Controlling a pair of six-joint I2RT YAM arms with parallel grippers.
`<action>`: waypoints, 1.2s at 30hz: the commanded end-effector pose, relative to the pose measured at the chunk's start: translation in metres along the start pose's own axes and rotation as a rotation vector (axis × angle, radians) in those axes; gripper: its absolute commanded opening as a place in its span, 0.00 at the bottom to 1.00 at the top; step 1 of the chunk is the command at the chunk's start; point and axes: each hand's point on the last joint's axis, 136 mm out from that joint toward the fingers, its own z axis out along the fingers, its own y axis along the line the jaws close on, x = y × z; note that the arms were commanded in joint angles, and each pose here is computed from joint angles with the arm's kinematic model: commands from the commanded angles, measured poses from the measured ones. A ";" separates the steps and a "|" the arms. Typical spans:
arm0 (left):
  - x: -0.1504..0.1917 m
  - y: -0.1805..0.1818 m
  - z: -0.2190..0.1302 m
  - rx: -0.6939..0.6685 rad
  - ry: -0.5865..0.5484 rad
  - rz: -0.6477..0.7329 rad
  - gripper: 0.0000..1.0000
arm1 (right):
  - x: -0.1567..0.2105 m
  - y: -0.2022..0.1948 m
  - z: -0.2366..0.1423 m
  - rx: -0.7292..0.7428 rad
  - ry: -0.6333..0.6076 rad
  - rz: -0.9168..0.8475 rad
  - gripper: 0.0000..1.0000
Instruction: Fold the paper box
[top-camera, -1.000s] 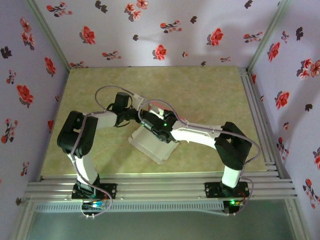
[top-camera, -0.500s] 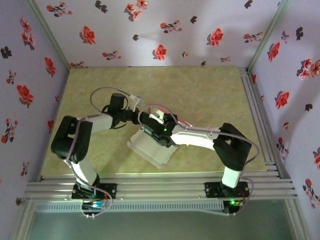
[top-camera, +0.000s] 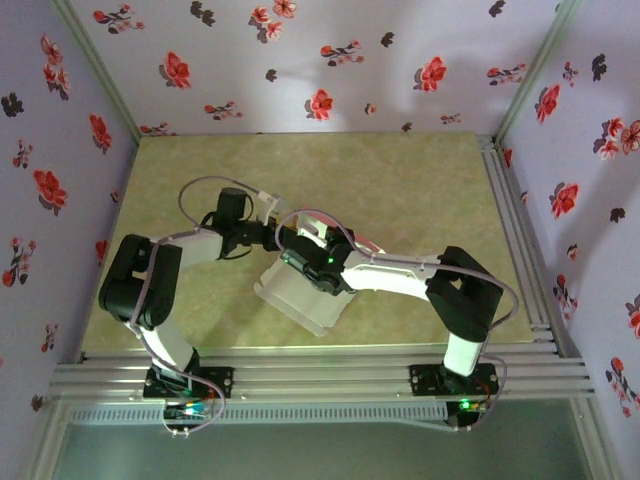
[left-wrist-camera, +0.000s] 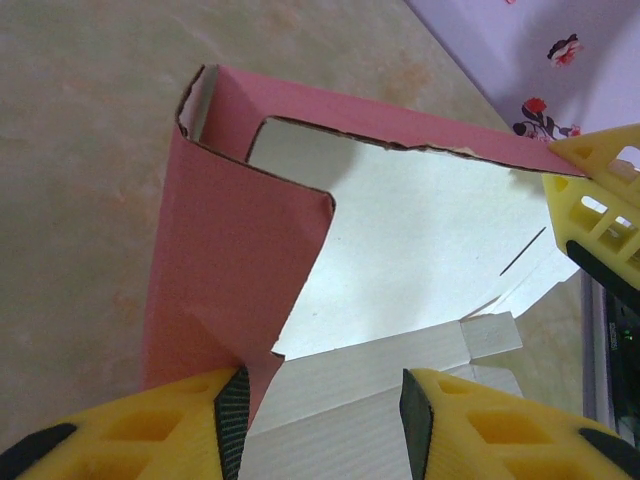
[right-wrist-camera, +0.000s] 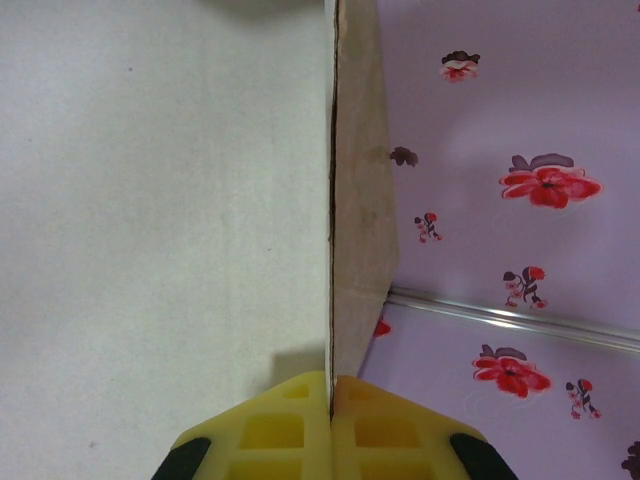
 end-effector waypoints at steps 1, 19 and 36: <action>-0.011 -0.011 -0.012 0.036 -0.029 0.004 0.47 | 0.004 -0.003 -0.004 0.015 -0.003 -0.018 0.00; -0.024 0.048 -0.051 -0.185 -0.089 -0.079 0.48 | 0.003 -0.003 -0.005 0.005 -0.011 -0.004 0.00; -0.012 0.063 -0.002 -0.091 0.068 -0.057 0.55 | 0.000 -0.005 -0.006 -0.001 -0.023 0.000 0.00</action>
